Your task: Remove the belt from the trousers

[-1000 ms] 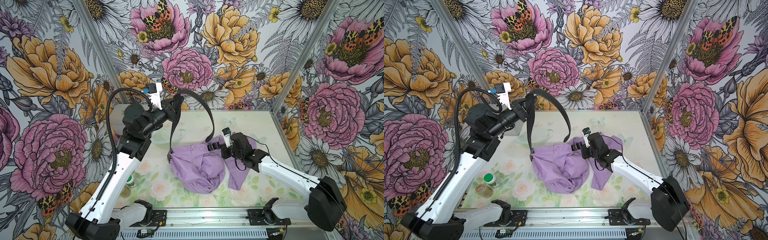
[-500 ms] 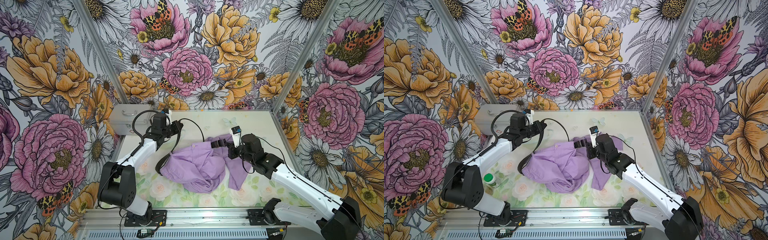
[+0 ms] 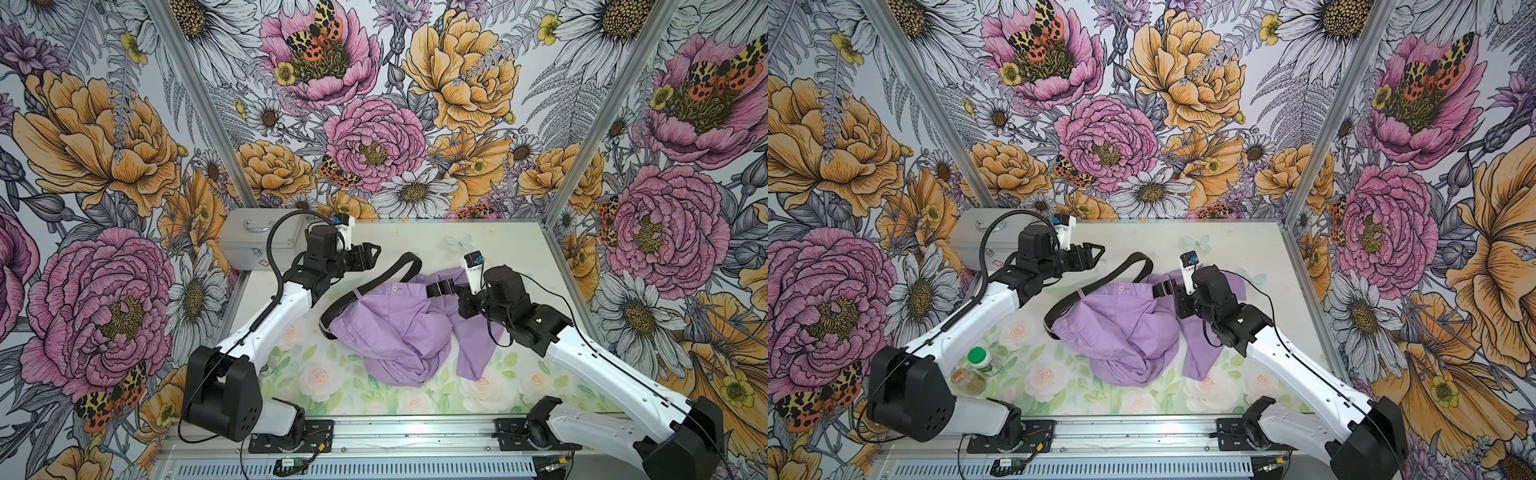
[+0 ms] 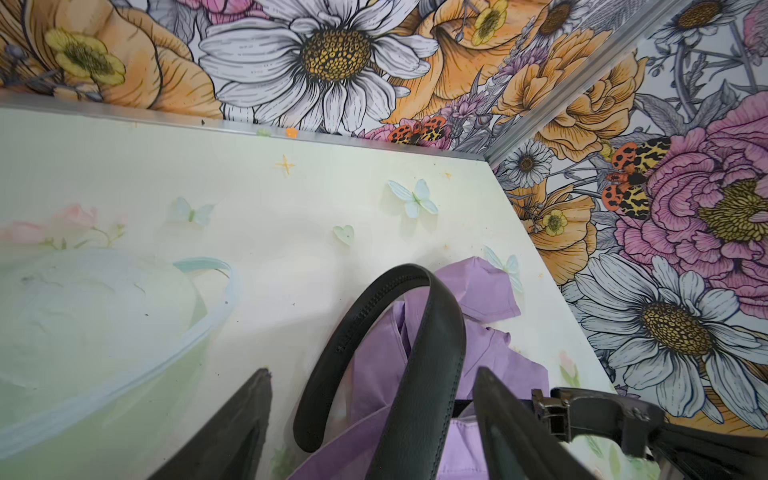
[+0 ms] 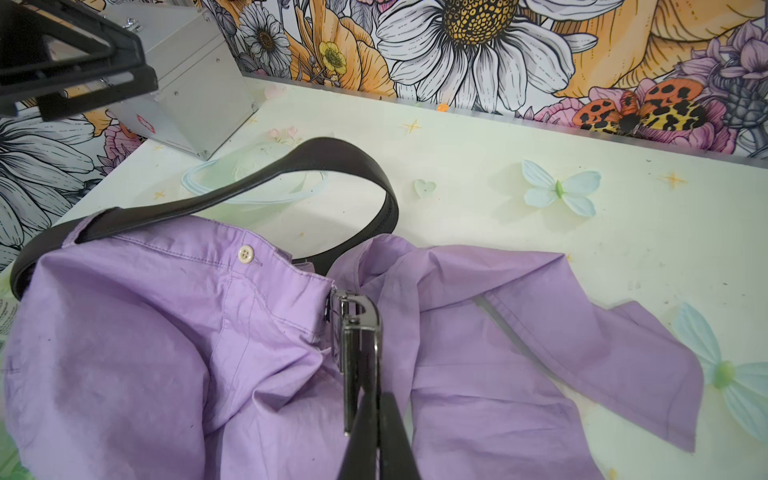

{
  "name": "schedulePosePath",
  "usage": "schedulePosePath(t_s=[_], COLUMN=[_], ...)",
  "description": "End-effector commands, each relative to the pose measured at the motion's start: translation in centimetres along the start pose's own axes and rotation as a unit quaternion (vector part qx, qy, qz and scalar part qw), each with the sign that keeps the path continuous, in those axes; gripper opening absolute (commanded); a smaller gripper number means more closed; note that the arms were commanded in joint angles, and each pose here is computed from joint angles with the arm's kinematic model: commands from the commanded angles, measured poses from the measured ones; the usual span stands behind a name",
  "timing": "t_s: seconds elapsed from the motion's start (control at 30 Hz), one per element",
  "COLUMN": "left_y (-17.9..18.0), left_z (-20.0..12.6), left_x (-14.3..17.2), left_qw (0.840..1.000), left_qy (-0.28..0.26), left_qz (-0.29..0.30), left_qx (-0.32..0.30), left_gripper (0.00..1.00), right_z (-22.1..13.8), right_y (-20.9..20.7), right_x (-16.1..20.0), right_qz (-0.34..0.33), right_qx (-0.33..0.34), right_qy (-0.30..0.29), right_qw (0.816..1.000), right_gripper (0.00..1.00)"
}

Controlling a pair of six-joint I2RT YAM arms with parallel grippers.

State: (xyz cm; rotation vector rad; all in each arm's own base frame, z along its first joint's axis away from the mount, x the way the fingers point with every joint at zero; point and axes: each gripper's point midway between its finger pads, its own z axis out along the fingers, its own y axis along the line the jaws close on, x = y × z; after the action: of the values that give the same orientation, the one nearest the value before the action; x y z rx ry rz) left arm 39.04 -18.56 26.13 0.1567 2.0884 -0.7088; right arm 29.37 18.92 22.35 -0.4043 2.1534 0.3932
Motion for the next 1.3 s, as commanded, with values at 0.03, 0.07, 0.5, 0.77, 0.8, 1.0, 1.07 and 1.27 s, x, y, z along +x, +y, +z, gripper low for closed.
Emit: schedulePosePath(t_s=[0.03, 0.07, 0.5, 0.77, 0.8, 1.0, 1.07, 1.27], left_y=[-3.5, -4.7, -15.5, -17.1, -17.2, -18.0, -18.1, -19.5], left_z=[-3.0, -3.3, 2.0, 5.5, 5.9, 7.5, 7.7, 7.7], left_x=[-1.5, -1.3, 10.7, 12.5, 12.7, 12.3, 12.0, 9.7], left_qw=[0.985, 0.978, 0.837, 0.839, 0.839, 0.849, 0.855, 0.867], left_qy=[-0.044, -0.047, 0.022, 0.037, 0.039, 0.036, 0.031, 0.000], left_qz=[0.164, 0.200, 0.524, 0.501, 0.500, 0.481, 0.471, 0.454], left_qx=[0.016, 0.028, 0.157, 0.209, 0.212, 0.217, 0.213, 0.204], left_gripper=[0.75, 0.74, 0.82, 0.78, 0.77, 0.68, 0.62, 0.30], right_z=[-1.6, -1.5, -1.0, -1.6, -1.7, -2.1, -2.1, -4.1], right_y=[0.1, 0.2, 1.7, 2.4, 2.4, 2.7, 2.6, 1.9], right_x=[-2.8, -2.8, -2.3, -2.9, -3.1, -3.2, -3.2, -5.0], right_qz=[0.000, -0.001, 0.003, -0.001, -0.002, -0.001, -0.002, -0.001], right_qx=[-0.001, -0.003, -0.044, -0.063, -0.064, -0.073, -0.070, -0.051], right_qy=[-0.035, -0.033, -0.011, -0.019, -0.021, -0.024, -0.026, -0.072], right_qw=[0.999, 0.999, 0.999, 0.998, 0.998, 0.997, 0.997, 0.996], right_gripper=[0.00, 0.00, 0.00, 0.00, 0.00, 0.00, 0.00, 0.24])
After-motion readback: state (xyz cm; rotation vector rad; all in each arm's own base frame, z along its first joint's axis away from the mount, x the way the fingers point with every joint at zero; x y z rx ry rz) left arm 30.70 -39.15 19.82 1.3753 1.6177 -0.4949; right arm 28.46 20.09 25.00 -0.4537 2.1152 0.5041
